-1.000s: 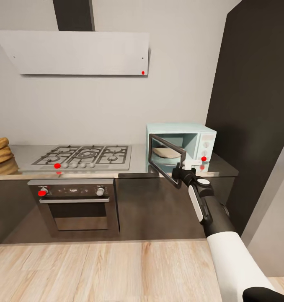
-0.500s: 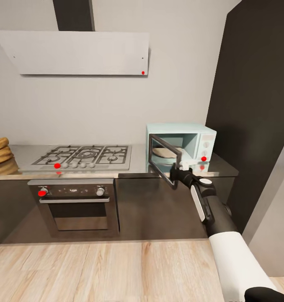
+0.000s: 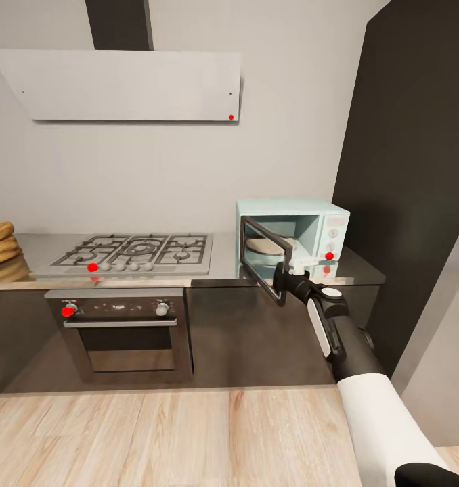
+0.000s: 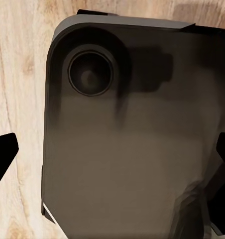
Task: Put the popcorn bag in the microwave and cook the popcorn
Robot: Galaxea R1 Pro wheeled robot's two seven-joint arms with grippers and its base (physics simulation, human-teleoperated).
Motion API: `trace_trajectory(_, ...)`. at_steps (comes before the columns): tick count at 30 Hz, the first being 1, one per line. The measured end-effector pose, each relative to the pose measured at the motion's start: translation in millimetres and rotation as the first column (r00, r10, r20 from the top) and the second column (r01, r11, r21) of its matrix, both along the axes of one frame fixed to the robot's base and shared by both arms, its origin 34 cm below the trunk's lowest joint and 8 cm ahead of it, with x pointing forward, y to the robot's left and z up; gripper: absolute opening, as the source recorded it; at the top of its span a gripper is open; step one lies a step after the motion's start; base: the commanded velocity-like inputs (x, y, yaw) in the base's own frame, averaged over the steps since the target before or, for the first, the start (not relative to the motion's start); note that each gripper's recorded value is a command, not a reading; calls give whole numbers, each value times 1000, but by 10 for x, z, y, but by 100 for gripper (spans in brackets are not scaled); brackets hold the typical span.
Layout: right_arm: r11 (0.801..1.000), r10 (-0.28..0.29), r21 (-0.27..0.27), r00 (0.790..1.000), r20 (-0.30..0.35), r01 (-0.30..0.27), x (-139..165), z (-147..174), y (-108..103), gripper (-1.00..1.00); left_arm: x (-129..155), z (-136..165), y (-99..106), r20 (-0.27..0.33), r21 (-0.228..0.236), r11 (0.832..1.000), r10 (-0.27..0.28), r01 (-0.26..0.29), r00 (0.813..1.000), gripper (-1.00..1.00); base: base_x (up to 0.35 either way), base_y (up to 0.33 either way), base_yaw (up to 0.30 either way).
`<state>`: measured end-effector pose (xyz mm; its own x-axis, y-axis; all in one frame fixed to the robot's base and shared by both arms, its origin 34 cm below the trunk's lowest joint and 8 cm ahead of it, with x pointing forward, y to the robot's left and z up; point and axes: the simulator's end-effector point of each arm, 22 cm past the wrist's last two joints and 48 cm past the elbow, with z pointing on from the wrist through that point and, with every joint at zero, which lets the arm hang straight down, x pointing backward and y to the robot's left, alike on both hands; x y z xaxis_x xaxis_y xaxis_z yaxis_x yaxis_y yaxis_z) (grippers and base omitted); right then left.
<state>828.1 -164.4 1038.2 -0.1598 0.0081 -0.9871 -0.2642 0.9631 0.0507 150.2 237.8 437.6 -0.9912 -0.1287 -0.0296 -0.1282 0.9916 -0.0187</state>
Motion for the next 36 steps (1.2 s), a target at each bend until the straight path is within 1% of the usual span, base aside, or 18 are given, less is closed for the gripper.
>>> trace_trajectory(2, 1000, 9, 1, 1000, 0, -9, -8, 0, 18, -100, 1, 0, -7, 1, -1, 1000, 0, 0, 1000, 100, 0, 83, 0)
trace_trajectory(3, 1000, -4, -9, 1000, 0, 4, -5, -1, -17, -100, 2, 0, -6, 1, -1, 1000, 0, 0, 1000, 100, 0, 135, 0)
trace_trajectory(4, 1000, 26, -7, 1000, 3, -26, -24, 6, 42, -100, 2, 0, -9, 1, -1, 1000, 0, 0, 1000, 100, 0, 148, 0)
trace_trajectory(6, 998, 56, -9, 998, 4, -56, -47, 14, 104, -100, 2, 0, -5, 1, -1, 1000, 0, 0, 1000, 100, 0, 156, 0)
trace_trajectory(9, 998, 68, 13, 998, 0, -68, -67, 15, 143, -100, 2, 0, -1, 2, 0, 1000, 0, 0, 1000, 100, 0, 148, 0)
trace_trajectory(10, 997, 69, 18, 998, -1, -69, -72, 15, 149, -100, 2, 0, 0, 2, 0, 1000, 0, 0, 1000, 100, 0, 125, 0)
trace_trajectory(11, 998, 53, 14, 999, 2, -53, -71, 14, 120, -100, 2, 0, 0, 2, 0, 1000, 0, 0, 1000, 100, 0, 117, 0)
trace_trajectory(14, 999, 49, 9, 999, 5, -49, -76, 14, 105, -100, 1, 0, 0, 2, 0, 1000, 0, 0, 1000, 100, 0, 41, 0)
trace_trajectory(28, 999, 46, 5, 999, 7, -46, -81, 8, 95, -100, 1, 0, 0, 1, 0, 1000, 0, 0, 1000, 100, 0, 20, 0)
trace_trajectory(36, 998, 57, 8, 998, 6, -57, -95, -2, 114, -100, 2, 0, -9, 2, -1, 1000, 0, 0, 1000, 100, 0, 140, 0)
